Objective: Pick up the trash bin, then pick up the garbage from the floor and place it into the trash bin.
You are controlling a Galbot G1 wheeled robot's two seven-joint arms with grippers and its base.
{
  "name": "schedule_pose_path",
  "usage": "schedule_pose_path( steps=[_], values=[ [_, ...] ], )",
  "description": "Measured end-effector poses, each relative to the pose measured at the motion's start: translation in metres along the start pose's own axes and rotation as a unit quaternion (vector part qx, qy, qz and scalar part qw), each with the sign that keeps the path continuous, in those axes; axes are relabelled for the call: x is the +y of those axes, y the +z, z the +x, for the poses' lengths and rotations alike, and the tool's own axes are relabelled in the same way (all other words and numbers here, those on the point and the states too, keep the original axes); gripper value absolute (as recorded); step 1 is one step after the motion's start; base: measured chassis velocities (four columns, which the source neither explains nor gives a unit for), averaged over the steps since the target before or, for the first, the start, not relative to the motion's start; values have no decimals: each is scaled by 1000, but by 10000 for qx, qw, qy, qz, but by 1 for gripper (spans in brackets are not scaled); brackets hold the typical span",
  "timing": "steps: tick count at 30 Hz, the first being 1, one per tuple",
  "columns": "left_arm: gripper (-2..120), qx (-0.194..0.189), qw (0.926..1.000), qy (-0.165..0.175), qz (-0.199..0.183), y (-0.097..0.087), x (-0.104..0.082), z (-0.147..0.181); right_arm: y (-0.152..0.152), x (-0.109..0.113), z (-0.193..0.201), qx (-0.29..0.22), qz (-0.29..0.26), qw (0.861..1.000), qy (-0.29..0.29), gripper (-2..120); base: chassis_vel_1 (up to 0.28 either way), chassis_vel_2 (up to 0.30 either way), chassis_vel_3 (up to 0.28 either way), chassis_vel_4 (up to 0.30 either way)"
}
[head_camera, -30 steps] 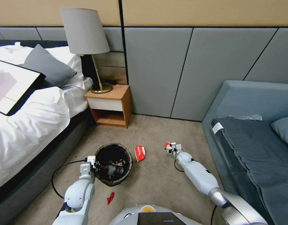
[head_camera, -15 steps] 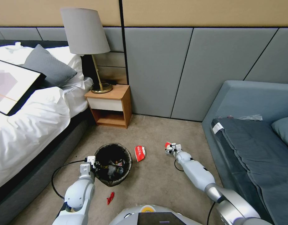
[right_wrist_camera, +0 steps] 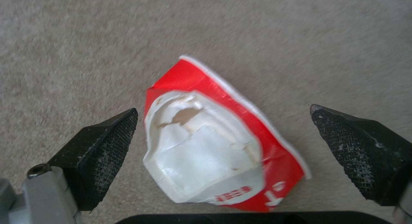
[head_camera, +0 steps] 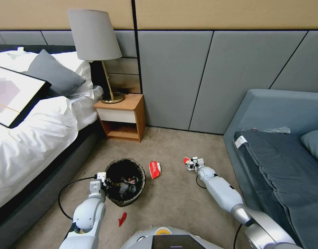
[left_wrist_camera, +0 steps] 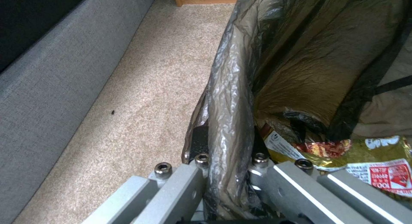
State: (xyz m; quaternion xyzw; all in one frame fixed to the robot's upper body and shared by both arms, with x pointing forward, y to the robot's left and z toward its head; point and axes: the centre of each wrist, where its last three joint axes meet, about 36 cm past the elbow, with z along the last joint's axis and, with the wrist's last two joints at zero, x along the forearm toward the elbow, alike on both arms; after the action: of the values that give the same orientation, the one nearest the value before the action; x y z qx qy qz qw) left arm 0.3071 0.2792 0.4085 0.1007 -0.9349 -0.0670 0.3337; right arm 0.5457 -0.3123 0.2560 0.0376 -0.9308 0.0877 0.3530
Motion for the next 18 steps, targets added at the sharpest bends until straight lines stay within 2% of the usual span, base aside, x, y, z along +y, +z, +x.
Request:
schedule_pose_path(
  steps=[7,12,18],
  values=[
    [0,-11,10000,18,16,-1,-2,-2,-1,-1,-4,55,-20,10000,18,100,0,0,0,0],
    [0,35,10000,12,-7,2,0,-1,14,9,-17,214,-124,9997,-45,100,0,0,0,0],
    [0,40,10000,7,-14,2,1,-1,24,7,-24,328,-126,9994,-33,100,0,0,0,0]
  ],
)
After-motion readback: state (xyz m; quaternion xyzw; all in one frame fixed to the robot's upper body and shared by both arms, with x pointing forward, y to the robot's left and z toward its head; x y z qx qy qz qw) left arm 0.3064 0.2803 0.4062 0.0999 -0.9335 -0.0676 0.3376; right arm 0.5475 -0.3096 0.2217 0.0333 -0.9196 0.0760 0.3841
